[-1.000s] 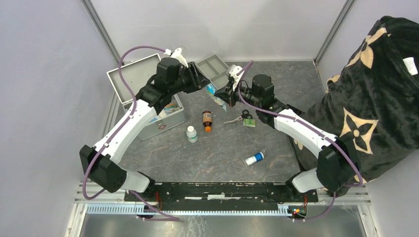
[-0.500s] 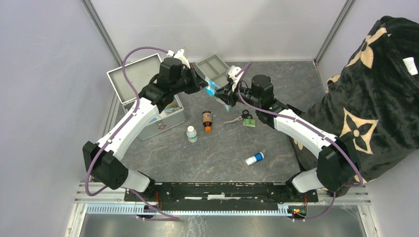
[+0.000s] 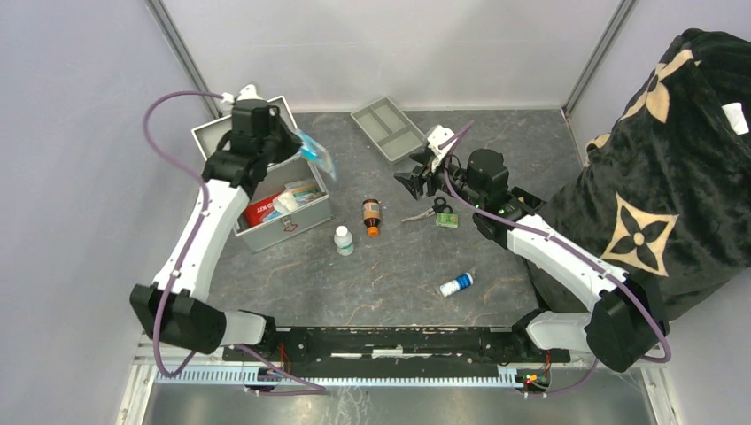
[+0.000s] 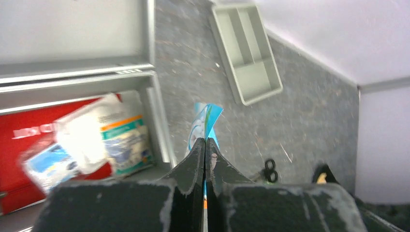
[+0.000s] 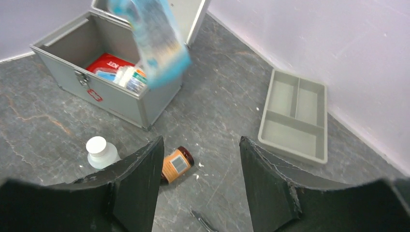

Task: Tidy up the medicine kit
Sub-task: Place the medical item at the medicine box.

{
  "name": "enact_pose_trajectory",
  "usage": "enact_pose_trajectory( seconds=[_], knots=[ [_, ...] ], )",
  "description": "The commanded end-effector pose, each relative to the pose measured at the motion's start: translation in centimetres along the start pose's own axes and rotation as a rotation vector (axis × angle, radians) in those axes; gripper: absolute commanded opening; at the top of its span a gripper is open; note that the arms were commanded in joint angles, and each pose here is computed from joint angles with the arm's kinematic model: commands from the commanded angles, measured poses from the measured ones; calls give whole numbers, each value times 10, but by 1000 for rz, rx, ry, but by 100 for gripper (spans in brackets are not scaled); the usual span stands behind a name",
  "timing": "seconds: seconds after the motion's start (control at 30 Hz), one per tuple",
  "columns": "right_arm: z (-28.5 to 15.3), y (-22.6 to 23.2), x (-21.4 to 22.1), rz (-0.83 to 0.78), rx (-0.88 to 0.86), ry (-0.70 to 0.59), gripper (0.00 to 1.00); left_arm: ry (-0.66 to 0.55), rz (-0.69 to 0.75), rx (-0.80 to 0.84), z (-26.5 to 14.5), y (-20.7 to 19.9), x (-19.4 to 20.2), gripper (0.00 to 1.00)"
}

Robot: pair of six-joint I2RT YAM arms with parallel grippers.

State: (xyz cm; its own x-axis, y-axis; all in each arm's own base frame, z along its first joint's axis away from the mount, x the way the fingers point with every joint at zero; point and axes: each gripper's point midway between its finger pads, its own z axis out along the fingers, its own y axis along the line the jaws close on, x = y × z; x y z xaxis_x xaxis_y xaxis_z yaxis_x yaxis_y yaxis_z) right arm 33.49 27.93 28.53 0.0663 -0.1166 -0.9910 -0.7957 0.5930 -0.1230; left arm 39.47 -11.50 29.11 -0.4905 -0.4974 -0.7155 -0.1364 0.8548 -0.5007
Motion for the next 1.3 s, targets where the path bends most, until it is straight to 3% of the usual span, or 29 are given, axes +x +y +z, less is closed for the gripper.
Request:
enact_pose_trajectory(
  seconds=[0.0, 0.2, 0.7, 0.8, 0.9, 0.93, 0.97, 1.03, 1.07, 1.13, 1.27],
  knots=[
    [-10, -20, 13, 1, 135, 35, 65, -160, 35, -127, -43, 37, -39, 2],
    [-20, -28, 37, 54, 212, 83, 67, -134, 11, -273, -44, 92, -23, 2],
    [-31, -33, 53, 54, 239, 132, 69, -84, 6, -265, 3, 111, -9, 2],
    [-32, -33, 55, 57, 239, 139, 69, -58, -2, -409, 8, 143, -4, 2],
    [-35, -37, 60, 61, 263, 162, 69, -9, -57, -663, -3, 206, 5, 5],
    [-36, -38, 62, 63, 272, 172, 70, 7, -74, -729, -7, 224, 9, 12],
    [-37, -40, 65, 64, 283, 185, 70, 24, -93, -787, -12, 241, 14, 28],
    [-42, -46, 71, 73, 324, 210, 71, 36, -132, -831, -19, 258, 22, 71],
    [-44, -49, 73, 81, 350, 222, 71, 36, -152, -810, -19, 258, 24, 81],
    [-53, -61, 80, 115, 446, 250, 71, 12, -179, -729, -19, 246, 21, 92],
    [-67, -74, 97, 209, 574, 312, 71, -44, -181, -600, -21, 219, 1, 95]
  ],
)
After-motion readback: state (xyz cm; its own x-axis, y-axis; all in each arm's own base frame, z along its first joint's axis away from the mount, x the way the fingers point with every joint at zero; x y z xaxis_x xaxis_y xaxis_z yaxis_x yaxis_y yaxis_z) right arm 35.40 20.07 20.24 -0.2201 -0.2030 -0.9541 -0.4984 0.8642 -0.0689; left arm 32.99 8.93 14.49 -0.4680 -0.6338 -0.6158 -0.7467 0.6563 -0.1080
